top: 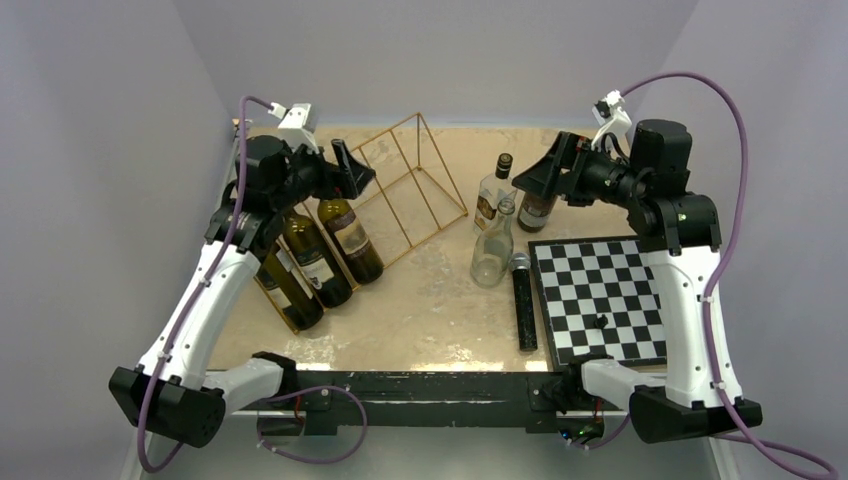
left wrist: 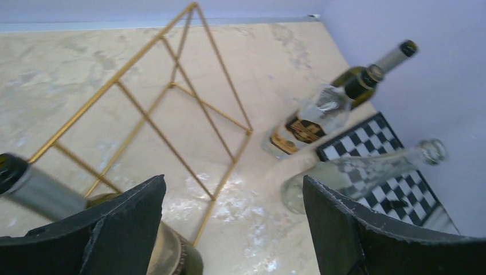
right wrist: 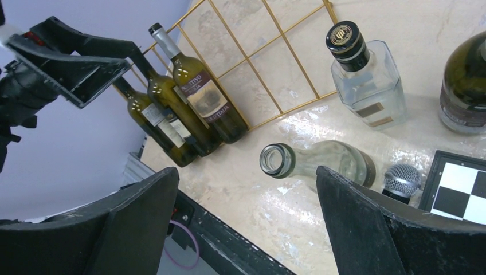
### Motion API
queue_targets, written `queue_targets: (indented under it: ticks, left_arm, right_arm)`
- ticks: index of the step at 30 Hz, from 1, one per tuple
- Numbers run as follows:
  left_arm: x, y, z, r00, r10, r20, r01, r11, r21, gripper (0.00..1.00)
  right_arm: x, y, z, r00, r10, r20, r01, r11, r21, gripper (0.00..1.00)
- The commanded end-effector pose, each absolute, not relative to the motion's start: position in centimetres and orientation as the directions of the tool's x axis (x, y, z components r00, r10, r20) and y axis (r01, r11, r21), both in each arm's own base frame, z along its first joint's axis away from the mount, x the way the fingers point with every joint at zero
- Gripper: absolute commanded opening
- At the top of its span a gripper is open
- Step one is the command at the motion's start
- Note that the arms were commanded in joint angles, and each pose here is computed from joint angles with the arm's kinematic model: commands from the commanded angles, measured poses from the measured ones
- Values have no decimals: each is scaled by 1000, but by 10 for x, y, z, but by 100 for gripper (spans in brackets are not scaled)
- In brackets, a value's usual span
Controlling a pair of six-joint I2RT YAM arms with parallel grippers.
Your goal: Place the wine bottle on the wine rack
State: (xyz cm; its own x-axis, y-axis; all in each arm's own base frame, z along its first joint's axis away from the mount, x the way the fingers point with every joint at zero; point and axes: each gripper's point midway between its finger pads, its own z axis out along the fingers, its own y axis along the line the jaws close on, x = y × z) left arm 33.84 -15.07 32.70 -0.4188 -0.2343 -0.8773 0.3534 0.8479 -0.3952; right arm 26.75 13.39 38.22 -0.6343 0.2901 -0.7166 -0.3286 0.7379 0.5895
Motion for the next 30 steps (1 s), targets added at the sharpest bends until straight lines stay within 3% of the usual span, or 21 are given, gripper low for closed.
queue_targets:
  ticks: [1,12,22,30]
  left_arm:
    - [309,-205,373,-370,-203,-907,668,620,-411,92]
    - [252,-320,377,-257,-35,-966,935,243,-258,98]
    - [251,-394,354,-130,71,-989,976,187,-115,96]
    - [260,-430,330,-116,113,-987,989,101,-105,95]
  right_arm:
    - [265,128,387,-604,237,-761,-337,789,513,92]
    - [277,90,370,-599,284,-748,-105,899,425,87]
    - [274,86,369,-594,261,-761,-107,912,396,88]
    - [273,90,371,-592,247,-767,-140,905,401,90]
